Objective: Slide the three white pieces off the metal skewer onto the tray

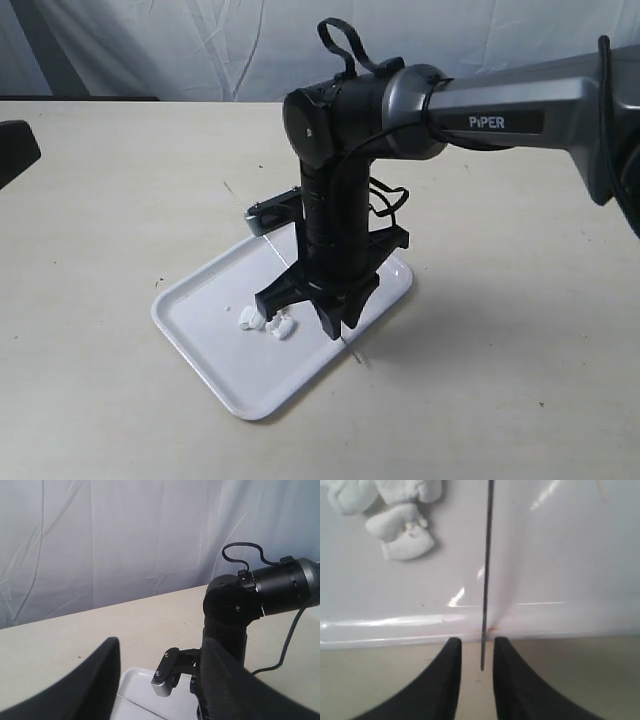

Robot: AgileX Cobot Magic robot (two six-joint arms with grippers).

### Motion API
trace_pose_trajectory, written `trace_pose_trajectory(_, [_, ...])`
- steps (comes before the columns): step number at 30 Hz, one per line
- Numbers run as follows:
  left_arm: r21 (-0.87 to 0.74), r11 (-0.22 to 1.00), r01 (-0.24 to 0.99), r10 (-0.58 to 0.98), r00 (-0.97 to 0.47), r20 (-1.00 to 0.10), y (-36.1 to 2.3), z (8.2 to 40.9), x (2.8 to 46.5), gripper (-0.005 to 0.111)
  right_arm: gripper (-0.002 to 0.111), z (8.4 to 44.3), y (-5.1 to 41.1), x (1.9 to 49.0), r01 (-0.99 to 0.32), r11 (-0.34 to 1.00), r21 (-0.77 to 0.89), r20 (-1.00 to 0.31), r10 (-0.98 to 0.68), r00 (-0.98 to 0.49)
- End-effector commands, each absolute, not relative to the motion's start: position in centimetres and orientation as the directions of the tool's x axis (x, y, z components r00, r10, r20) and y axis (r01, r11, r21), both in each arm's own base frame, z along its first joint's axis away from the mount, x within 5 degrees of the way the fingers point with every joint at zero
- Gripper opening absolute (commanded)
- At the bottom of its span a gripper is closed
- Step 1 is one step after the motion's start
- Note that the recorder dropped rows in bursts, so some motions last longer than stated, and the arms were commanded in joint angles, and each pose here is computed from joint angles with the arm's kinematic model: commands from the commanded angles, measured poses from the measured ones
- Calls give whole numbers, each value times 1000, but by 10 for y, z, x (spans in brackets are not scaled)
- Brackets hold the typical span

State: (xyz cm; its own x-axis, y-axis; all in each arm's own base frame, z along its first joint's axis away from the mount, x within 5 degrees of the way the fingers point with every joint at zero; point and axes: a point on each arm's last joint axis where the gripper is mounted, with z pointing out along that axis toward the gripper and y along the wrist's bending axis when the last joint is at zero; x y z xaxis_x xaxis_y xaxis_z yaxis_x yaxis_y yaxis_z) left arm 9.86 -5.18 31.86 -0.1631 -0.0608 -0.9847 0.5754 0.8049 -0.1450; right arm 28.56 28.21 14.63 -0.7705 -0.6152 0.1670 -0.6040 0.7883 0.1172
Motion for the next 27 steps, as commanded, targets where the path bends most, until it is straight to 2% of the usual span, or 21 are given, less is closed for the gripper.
trace_pose_trajectory(1, [-151, 808, 570, -70, -162, -984, -51, 319, 98, 48, 24, 154, 281, 287, -585, 802, 118, 149, -597, -788])
trace_pose_trajectory(5, [-151, 808, 570, -70, -162, -984, -51, 319, 98, 48, 24, 164, 280, 287, -592, 798, 112, 123, -603, -789])
trace_pose_trajectory(9, [-151, 808, 570, -70, -162, -984, -51, 319, 98, 48, 22, 193, 270, 290, -634, 773, 23, 42, -635, -772])
trace_pose_trajectory(13, [-136, 798, 587, -64, -142, -988, -53, 321, 92, 48, 1, 234, 257, 290, -626, 778, 57, -61, -623, -780])
trace_pose_trajectory(14, [-125, 795, 594, -62, -126, -990, -54, 322, 89, 48, 0, 248, 249, 290, -614, 786, 67, -97, -607, -788])
trace_pose_trajectory(17, [-26, 790, 612, -12, -27, -1000, -56, 327, 74, 48, -1, 284, 227, 284, -608, 789, 86, -187, -587, -788])
trace_pose_trajectory(22, [-7, 813, 582, -58, 70, -996, -54, 335, 50, 48, -1, 344, 187, 256, -663, 738, 124, -430, -562, -706])
trace_pose_trajectory(27, [71, 836, 544, -56, 213, -975, -53, 341, 23, 48, -1, 364, 138, 226, -663, 735, 144, -608, -463, -645])
